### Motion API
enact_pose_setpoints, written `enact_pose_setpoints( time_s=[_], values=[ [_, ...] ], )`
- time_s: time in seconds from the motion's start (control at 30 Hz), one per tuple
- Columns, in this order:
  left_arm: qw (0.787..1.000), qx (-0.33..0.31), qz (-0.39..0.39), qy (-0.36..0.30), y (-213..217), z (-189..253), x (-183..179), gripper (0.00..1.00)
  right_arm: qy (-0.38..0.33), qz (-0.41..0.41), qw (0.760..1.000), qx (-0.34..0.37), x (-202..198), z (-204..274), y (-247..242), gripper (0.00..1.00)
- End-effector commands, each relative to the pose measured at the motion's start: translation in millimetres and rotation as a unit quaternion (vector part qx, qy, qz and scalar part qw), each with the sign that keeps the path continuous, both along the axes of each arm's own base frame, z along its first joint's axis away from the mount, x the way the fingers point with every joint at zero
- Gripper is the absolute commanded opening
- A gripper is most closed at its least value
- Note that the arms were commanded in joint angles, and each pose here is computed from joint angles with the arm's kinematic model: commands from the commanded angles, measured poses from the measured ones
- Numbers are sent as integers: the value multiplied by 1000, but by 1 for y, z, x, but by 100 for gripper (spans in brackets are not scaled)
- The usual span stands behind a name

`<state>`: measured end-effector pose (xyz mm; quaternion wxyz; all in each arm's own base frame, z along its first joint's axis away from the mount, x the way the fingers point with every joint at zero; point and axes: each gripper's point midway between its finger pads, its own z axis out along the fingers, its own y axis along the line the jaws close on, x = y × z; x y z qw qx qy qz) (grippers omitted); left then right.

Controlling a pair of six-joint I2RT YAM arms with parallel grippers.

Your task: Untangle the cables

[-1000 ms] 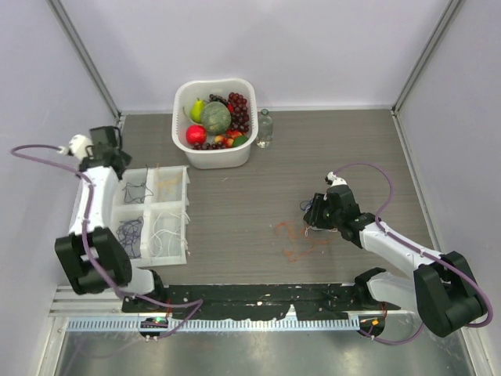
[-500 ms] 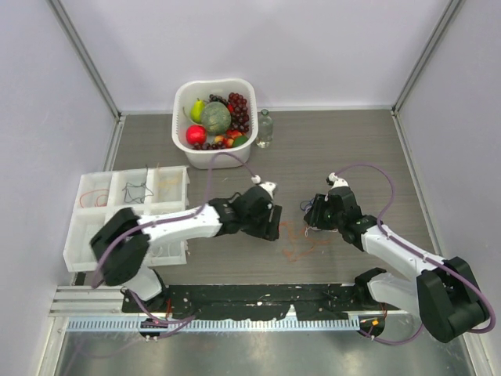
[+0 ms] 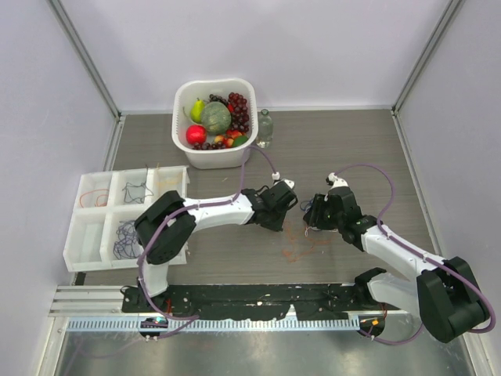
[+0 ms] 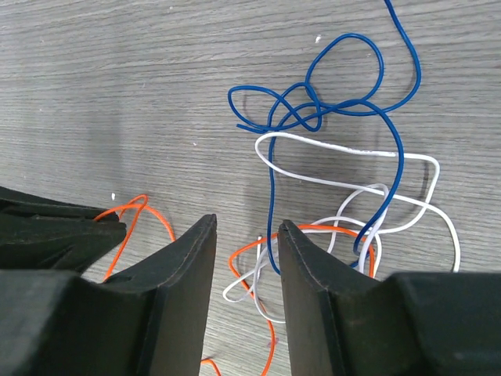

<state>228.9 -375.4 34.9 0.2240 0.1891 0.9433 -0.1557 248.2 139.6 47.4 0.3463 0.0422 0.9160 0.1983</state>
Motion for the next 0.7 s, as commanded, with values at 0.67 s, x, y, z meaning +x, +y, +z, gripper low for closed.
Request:
enact_pose_setpoints(
  time_s=[0.67],
  values=[
    [931,-206,62,-296,160,344,-37,0,59,-60,992,-98,20,-29,-19,38]
  ],
)
